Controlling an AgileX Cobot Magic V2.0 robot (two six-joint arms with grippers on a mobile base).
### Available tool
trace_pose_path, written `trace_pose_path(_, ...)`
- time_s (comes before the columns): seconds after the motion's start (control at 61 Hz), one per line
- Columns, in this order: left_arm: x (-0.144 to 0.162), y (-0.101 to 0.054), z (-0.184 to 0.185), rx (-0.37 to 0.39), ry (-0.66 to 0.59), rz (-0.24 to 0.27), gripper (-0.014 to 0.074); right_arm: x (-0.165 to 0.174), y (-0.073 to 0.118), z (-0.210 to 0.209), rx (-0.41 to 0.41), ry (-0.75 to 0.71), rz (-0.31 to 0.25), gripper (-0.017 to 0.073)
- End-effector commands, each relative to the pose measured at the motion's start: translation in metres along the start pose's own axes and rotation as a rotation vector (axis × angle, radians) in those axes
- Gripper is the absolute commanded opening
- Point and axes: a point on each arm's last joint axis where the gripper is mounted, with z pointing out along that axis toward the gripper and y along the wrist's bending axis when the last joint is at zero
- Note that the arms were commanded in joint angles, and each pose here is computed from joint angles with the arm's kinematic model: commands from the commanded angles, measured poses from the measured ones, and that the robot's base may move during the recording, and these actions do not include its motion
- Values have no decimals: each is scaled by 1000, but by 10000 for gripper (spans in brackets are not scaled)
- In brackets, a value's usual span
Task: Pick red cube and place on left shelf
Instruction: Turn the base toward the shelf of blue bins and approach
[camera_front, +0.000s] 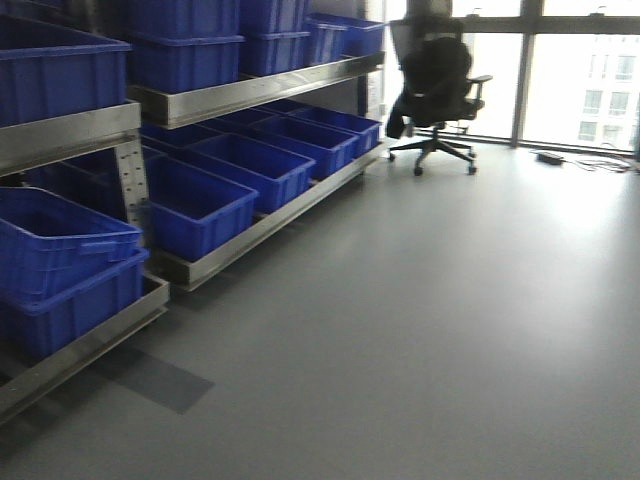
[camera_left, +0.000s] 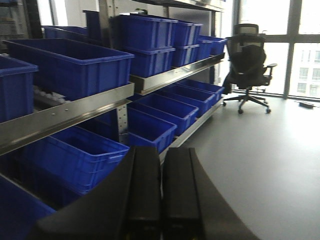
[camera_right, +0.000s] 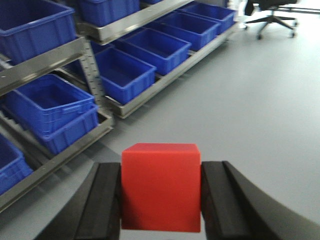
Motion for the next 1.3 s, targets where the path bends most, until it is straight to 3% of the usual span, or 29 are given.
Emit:
trace_pose_path(0.0, 0, 0, -1, 0, -76, 0, 101, -16, 2, -4, -6, -118, -1, 56)
trace_pose_path(1.279, 0, 0, -1, 0, -76, 0, 101, -16, 2, -4, -6, -118, -1, 56)
